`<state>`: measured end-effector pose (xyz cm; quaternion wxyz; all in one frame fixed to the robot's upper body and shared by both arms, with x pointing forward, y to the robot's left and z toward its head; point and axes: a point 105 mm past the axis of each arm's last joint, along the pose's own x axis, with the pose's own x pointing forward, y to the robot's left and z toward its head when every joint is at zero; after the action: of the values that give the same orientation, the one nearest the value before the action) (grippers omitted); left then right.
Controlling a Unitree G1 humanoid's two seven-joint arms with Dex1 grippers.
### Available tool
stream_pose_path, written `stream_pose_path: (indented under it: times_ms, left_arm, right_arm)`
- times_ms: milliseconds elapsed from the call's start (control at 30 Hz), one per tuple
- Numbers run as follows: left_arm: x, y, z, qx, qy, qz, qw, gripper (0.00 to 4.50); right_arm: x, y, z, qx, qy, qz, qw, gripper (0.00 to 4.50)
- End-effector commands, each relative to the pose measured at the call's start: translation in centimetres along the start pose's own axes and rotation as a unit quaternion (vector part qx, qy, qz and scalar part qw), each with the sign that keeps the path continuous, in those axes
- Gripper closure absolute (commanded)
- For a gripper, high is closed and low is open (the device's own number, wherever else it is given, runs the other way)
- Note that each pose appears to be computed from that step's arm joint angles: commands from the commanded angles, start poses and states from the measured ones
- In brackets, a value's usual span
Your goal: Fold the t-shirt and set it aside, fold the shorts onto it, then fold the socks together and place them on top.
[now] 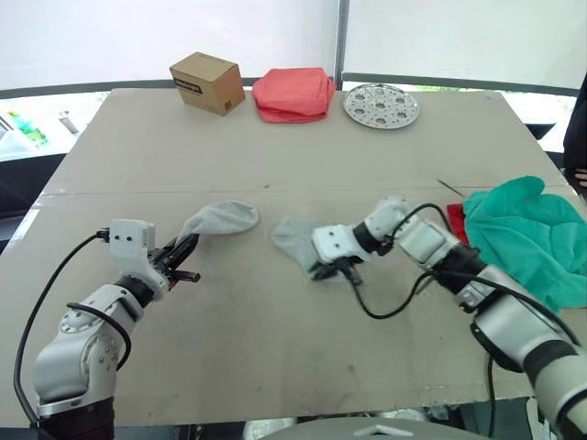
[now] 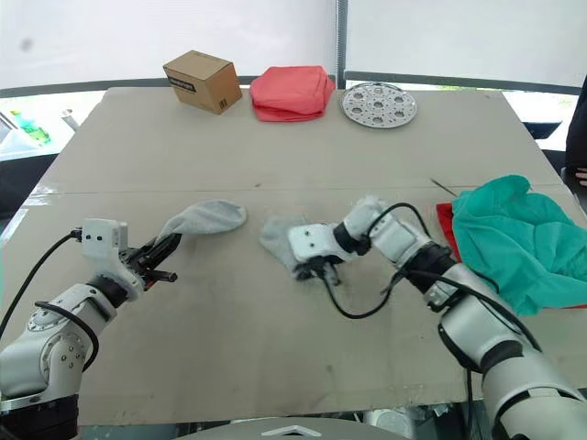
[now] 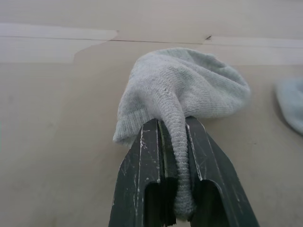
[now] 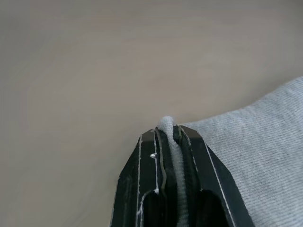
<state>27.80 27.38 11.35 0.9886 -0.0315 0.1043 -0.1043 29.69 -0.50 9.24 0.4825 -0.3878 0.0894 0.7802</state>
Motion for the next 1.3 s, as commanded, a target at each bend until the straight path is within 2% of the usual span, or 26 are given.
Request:
stream_pose_path:
  times_ms: [33, 133, 200, 233, 267, 400, 533, 633, 700, 800, 867, 900, 933, 1067, 1167, 1267, 1300]
  left_arm:
    - [-0.4, -0.2, 1.4, 0.023, -0.026, -0.006, 0.999, 4.50]
    - [-0.6, 0.0, 1.2, 0.027, -0.023, -0.004, 0.999, 4.50]
    - [-0.6, -0.6, 0.9, 0.030, -0.020, -0.022, 0.999, 4.50]
    - [-0.8, -1.0, 0.6, 0.043, -0.012, -0.032, 0.999, 4.50]
    - [-0.9, -1.2, 0.2, 0.068, -0.001, -0.041, 0.997, 4.50]
    - [-1.6, -0.3, -0.9, 0.141, 0.036, -0.052, 0.988, 4.50]
    - [-1.7, 1.5, -0.5, 0.209, 0.048, -0.043, 0.976, 2.81]
    - [-1.7, 2.1, -0.2, 0.248, 0.050, -0.049, 0.966, 1.28]
    - [-1.6, 2.2, 0.0, 0.257, 0.048, -0.055, 0.964, 1.28]
    - [-1.4, 2.1, 0.2, 0.253, 0.037, -0.054, 0.965, 1.28]
    - [-1.3, 1.9, 0.2, 0.250, 0.033, -0.055, 0.966, 1.23]
    - [-1.3, 2.0, 0.2, 0.244, 0.030, -0.053, 0.968, 1.23]
    - [-1.4, 2.1, 0.3, 0.239, 0.027, -0.051, 0.969, 1.23]
    - [-1.7, 2.1, 0.9, 0.212, 0.005, -0.058, 0.976, 1.23]
    - [-2.7, 2.0, 1.8, 0.163, -0.014, -0.082, 0.983, 1.23]
    - [-3.9, 2.6, 1.9, 0.159, 0.002, -0.085, 0.984, 1.23]
    - [-4.3, 2.4, 1.7, 0.168, 0.015, -0.099, 0.981, 0.98]
  right_arm:
    - [-1.7, 0.2, 0.8, -0.091, 0.012, 0.014, 0.996, 4.44]
    - [-3.6, -0.4, 0.8, -0.044, -0.019, -0.031, 0.998, 3.44]
    - [-4.4, -0.2, 0.9, -0.023, -0.041, -0.074, 0.996, 2.60]
    - [-4.8, 0.2, 1.2, 0.006, -0.059, -0.093, 0.994, 1.93]
    - [-5.1, 0.6, 1.5, 0.034, -0.078, -0.109, 0.990, 1.52]
    - [-5.4, 0.8, 1.6, 0.145, -0.103, -0.206, 0.962, 1.52]
    - [-3.9, 0.9, 0.2, 0.235, -0.065, -0.280, 0.928, 1.45]
    - [-3.0, -1.8, -0.5, 0.352, -0.077, -0.354, 0.863, 1.45]
    - [-1.9, -3.4, -1.2, 0.381, -0.055, -0.387, 0.838, 1.45]
    - [0.0, -3.8, -2.3, 0.369, -0.015, -0.389, 0.844, 1.45]
    - [1.2, -3.0, -2.1, 0.315, 0.002, -0.343, 0.885, 2.09]
    - [1.5, -2.5, -2.0, 0.293, 0.003, -0.318, 0.902, 2.25]
    - [1.5, -2.2, -1.6, 0.268, -0.004, -0.295, 0.917, 2.82]
    - [1.1, -1.5, -1.0, 0.200, -0.016, -0.239, 0.950, 4.48]
    - [1.1, -2.1, 0.1, 0.121, -0.023, -0.212, 0.970, 4.48]
    - [1.7, -3.5, 1.6, 0.079, -0.038, -0.212, 0.973, 4.48]
    - [2.0, -3.8, 2.1, 0.076, -0.049, -0.205, 0.975, 4.49]
